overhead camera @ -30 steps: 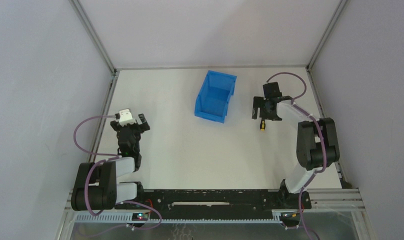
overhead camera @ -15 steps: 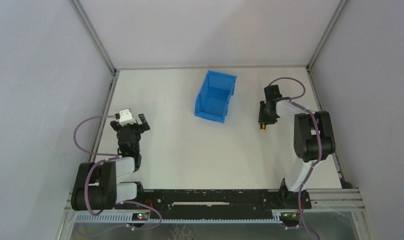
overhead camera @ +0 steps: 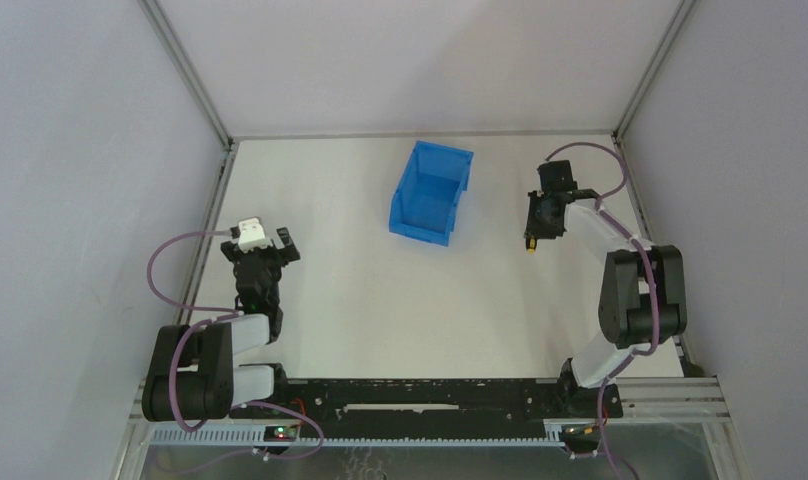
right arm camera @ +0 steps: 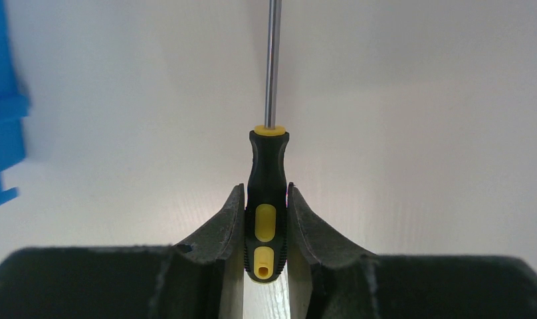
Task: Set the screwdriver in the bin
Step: Pick up the screwdriver from the center of the board, then place the screwdriver in the bin.
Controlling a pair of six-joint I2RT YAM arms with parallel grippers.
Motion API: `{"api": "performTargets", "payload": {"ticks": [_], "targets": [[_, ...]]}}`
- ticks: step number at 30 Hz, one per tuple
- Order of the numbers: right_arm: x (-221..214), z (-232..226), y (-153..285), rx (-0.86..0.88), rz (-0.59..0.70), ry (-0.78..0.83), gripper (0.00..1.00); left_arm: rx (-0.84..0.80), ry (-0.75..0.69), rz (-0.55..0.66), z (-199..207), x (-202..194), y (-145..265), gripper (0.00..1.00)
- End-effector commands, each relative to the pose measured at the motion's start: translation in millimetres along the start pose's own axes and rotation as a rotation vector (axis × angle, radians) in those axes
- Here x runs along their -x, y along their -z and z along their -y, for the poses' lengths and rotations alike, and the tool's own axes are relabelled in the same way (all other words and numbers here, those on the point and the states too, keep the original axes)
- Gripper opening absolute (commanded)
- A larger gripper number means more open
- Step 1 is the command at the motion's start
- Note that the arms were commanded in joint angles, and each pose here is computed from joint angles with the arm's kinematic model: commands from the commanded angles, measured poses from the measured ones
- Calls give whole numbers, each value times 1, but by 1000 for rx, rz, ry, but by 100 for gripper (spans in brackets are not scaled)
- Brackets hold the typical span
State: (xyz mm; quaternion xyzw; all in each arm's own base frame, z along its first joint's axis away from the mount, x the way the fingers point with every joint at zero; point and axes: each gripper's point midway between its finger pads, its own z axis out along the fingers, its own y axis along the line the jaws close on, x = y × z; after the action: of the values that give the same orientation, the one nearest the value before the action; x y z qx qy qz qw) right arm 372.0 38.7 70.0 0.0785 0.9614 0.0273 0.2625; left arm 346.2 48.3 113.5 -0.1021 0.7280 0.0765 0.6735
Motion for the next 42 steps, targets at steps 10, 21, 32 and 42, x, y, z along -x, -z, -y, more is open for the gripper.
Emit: {"api": "performTargets", "payload": {"ticks": [10,21,32,42], "targets": [[91,-10,160,49,321,8,19,14,-4,67,-2,22,-6,100],[125,-18,264,75,486,21,18,15,-5,65,-2,22,-6,100],[128,-35,266,100,478,32,18,15,-5,64,-3,21,-6,100],[138,-89,239,155,441,62,18,14,-4,66,-2,22,-6,100]]}}
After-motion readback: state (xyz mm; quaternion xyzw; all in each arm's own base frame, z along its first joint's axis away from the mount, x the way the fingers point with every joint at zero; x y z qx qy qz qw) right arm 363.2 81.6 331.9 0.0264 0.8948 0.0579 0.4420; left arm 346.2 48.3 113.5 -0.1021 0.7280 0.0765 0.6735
